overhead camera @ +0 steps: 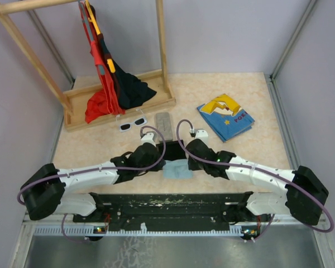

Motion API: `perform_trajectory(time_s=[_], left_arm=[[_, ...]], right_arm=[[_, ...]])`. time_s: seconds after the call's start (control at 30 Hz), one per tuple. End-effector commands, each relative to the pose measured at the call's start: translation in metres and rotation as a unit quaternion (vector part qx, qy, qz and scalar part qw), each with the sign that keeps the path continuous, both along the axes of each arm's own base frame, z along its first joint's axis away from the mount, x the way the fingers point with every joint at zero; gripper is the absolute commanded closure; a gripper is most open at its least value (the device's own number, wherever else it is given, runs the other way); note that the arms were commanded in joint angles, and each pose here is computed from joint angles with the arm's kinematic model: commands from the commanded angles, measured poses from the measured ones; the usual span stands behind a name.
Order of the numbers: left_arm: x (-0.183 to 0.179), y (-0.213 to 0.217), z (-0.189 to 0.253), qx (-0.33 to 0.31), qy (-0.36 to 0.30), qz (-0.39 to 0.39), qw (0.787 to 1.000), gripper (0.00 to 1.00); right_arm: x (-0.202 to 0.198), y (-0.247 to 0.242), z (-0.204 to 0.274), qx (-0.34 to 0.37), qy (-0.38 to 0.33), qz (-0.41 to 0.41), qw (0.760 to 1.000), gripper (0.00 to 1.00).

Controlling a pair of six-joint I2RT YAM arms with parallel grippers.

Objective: Organize the sunglasses
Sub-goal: Fold the glasses cleaning cloth at the center of the board.

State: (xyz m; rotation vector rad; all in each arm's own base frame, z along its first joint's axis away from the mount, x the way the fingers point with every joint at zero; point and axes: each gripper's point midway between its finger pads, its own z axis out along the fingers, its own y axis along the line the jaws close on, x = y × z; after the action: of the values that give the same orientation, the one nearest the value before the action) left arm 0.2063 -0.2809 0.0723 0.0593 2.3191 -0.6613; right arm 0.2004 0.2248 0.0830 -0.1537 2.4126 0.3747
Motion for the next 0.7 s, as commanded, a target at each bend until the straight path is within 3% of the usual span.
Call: perform_trajectory(time_s=[0.0,0.67], left_arm=[[-0.003,-0.006,0.002,-0.016,-0.002,-0.021,1.000,0.99],[-0.031,-0.002,-0.029,-0.024,0.051,-0.053,0.997,0.99]], right_arm=[[0.000,0.010,0.000,0.025,-0.001,0.017,1.000,1.00],[-0.022,0.009,-0.030,0.022,0.053,0.037,0.998,1.00]])
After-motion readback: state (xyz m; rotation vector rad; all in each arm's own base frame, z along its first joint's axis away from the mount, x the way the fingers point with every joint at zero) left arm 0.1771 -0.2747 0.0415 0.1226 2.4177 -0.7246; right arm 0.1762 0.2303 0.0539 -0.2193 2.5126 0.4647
